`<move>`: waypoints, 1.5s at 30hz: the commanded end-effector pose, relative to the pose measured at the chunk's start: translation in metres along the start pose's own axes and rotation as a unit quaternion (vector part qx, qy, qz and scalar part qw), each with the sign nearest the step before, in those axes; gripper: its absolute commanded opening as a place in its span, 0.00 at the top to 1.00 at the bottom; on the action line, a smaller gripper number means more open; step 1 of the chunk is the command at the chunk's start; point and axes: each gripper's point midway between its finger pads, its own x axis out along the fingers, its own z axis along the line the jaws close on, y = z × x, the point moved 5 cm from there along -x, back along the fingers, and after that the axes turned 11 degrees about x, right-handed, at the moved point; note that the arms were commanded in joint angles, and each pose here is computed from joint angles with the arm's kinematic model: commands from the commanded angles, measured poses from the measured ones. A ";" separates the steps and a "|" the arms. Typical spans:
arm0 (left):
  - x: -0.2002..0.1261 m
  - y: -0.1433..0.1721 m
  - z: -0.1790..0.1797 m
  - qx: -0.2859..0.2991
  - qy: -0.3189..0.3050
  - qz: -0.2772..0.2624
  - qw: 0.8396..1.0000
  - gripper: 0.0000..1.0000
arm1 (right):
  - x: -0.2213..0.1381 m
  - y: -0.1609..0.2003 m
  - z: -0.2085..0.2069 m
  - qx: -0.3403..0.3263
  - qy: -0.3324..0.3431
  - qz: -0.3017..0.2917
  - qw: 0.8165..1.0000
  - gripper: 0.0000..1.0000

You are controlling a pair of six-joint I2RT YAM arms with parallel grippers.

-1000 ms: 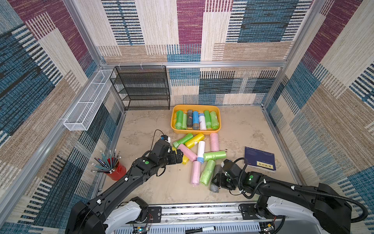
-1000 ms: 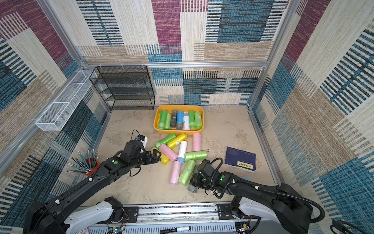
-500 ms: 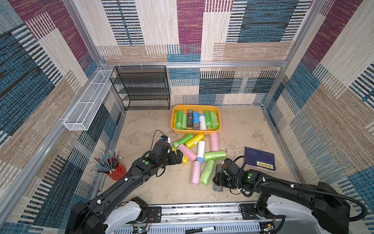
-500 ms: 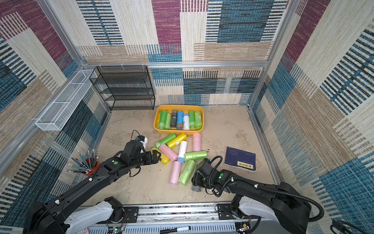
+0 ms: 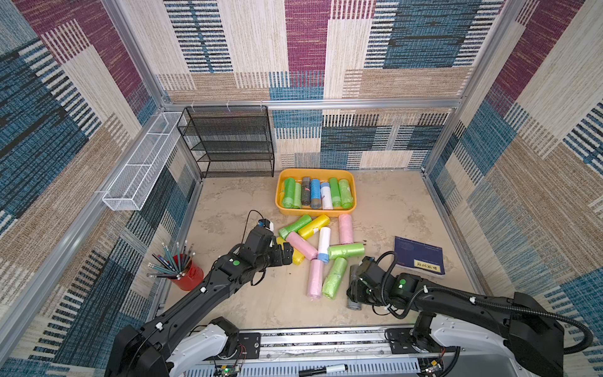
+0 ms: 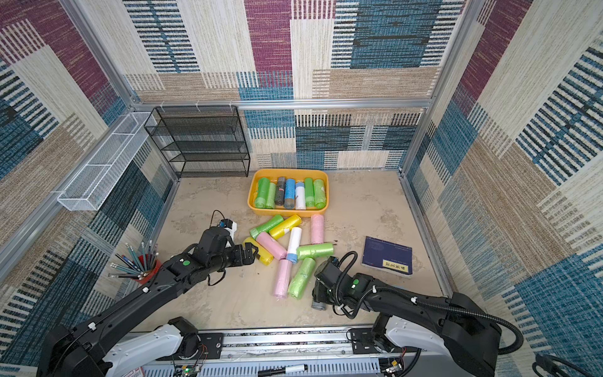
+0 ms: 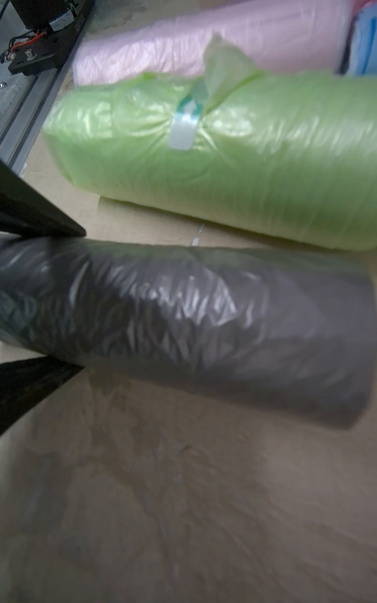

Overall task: Put the roll of trash bags into the storage box
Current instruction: Pick up the roll of trash bags from the center of the board.

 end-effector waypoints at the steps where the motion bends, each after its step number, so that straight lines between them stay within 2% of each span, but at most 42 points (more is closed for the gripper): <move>1: -0.002 0.001 0.002 0.008 -0.002 -0.003 1.000 0.01 | 0.003 0.003 -0.006 0.008 0.019 0.000 1.000 0.43; 7: -0.003 0.002 0.003 0.010 -0.006 -0.002 1.000 0.01 | 0.007 0.007 -0.005 0.006 0.017 0.006 1.000 0.38; 23: -0.004 -0.003 0.001 0.021 -0.003 0.000 1.000 0.02 | 0.014 0.019 -0.014 0.018 0.034 0.009 0.999 0.39; 36: -0.004 -0.001 -0.001 0.019 0.010 0.001 1.000 0.01 | 0.011 0.017 -0.007 0.023 0.023 0.003 0.999 0.50; 41: -0.007 -0.002 -0.005 0.014 0.027 -0.001 1.000 0.02 | 0.009 0.017 -0.002 0.032 -0.011 0.001 0.999 0.56; 45: -0.011 -0.006 -0.009 0.014 0.035 -0.007 0.999 0.01 | 0.007 0.016 0.000 0.039 -0.028 -0.004 0.999 0.57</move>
